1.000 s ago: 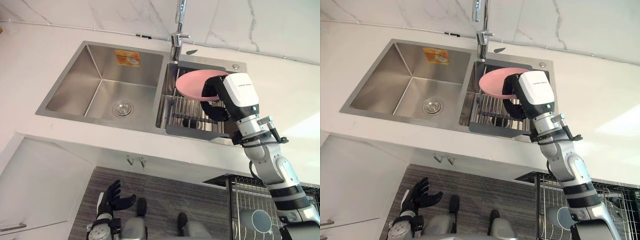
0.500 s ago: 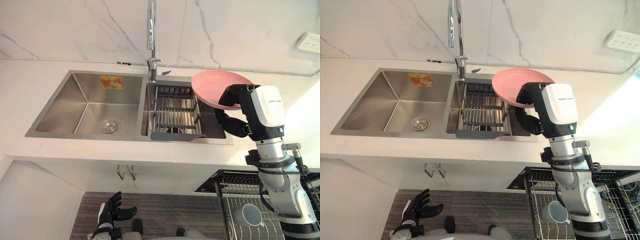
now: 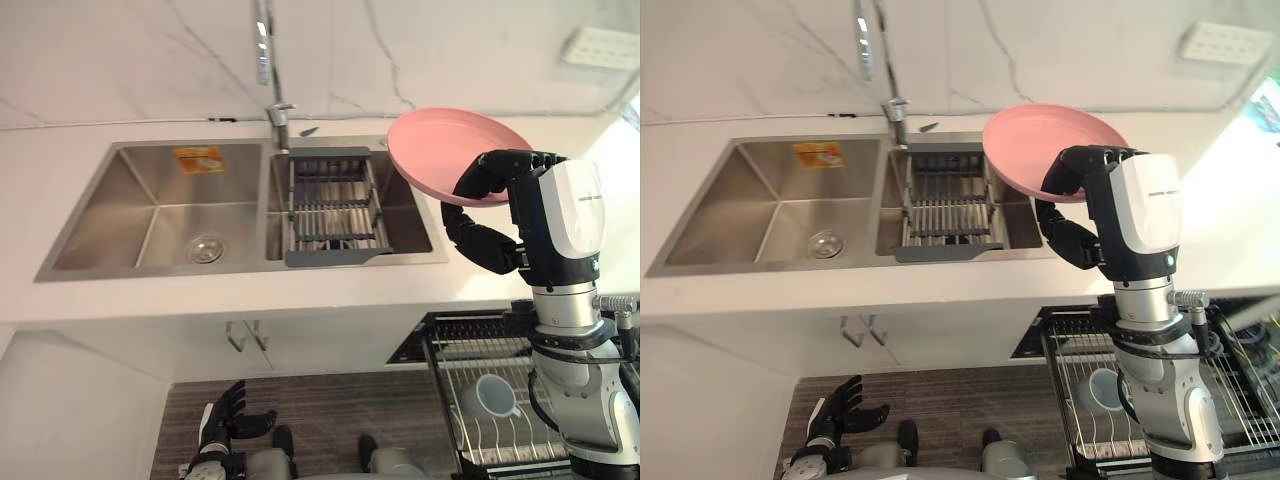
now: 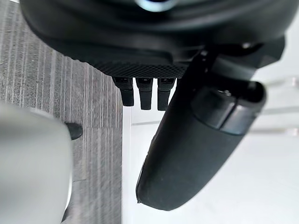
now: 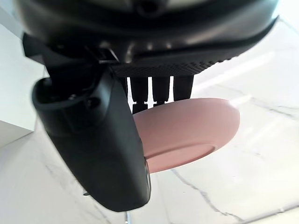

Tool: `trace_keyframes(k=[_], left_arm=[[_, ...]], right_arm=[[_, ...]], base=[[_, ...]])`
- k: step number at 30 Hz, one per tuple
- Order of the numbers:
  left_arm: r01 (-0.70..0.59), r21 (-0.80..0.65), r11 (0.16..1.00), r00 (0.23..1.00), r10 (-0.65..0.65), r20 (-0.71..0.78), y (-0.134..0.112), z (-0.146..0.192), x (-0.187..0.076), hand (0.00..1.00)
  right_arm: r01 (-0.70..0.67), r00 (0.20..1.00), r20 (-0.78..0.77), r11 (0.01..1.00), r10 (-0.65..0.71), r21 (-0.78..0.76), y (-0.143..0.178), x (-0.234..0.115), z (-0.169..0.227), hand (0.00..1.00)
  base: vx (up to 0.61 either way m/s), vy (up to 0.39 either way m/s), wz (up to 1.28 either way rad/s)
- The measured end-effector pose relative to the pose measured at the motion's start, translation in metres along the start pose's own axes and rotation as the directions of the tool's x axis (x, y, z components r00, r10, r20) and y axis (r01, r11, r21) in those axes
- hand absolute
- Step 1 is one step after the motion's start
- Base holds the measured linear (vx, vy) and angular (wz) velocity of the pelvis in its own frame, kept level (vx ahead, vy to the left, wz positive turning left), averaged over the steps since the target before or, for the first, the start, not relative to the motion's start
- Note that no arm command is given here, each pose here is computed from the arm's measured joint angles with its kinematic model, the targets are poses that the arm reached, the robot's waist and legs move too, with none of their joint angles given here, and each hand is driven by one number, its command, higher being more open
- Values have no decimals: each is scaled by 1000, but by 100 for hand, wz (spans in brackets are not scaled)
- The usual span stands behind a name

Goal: Walk over to the sink, pick up the cup, carry it to the dishwasher, place the cup inside the dishwasher, then close the dishwasher door

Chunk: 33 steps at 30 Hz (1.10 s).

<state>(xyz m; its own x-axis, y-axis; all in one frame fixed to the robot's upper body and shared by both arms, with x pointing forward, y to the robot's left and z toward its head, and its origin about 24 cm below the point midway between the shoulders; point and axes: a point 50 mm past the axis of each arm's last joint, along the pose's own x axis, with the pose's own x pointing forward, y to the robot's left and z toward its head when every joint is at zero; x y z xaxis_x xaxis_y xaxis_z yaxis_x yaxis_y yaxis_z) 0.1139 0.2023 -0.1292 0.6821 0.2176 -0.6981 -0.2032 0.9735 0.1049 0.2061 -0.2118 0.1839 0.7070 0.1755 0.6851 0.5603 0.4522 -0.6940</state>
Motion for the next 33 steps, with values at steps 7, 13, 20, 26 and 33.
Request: trace_keyframes(k=[7, 13, 20, 26, 33], left_arm=[[-68, -61, 996, 998, 69, 13, 11, 5, 3, 90], [-130, -103, 986, 991, 132, 12, 25, 6, 3, 90], [-129, -135, 982, 992, 127, -20, 18, -5, -2, 90], [-130, -125, 984, 991, 129, -15, 20, -4, -2, 90], [-113, -101, 988, 993, 108, -54, 17, -15, -5, 90]], right_arm=[[-18, 998, -67, 999, 14, -51, 6, 2, -12, 30], [-72, 989, -135, 994, 61, -83, 10, -14, -22, 30], [-122, 892, -451, 980, 38, -158, -5, -70, -59, 30], [-106, 817, -575, 992, 47, -70, 4, -93, -72, 30], [-88, 699, -709, 995, 92, 42, 20, -120, -90, 30]], base=[[-37, 88, -114], [11, -49, -39], [96, -38, -24], [26, 11, 1], [-51, 30, 1]])
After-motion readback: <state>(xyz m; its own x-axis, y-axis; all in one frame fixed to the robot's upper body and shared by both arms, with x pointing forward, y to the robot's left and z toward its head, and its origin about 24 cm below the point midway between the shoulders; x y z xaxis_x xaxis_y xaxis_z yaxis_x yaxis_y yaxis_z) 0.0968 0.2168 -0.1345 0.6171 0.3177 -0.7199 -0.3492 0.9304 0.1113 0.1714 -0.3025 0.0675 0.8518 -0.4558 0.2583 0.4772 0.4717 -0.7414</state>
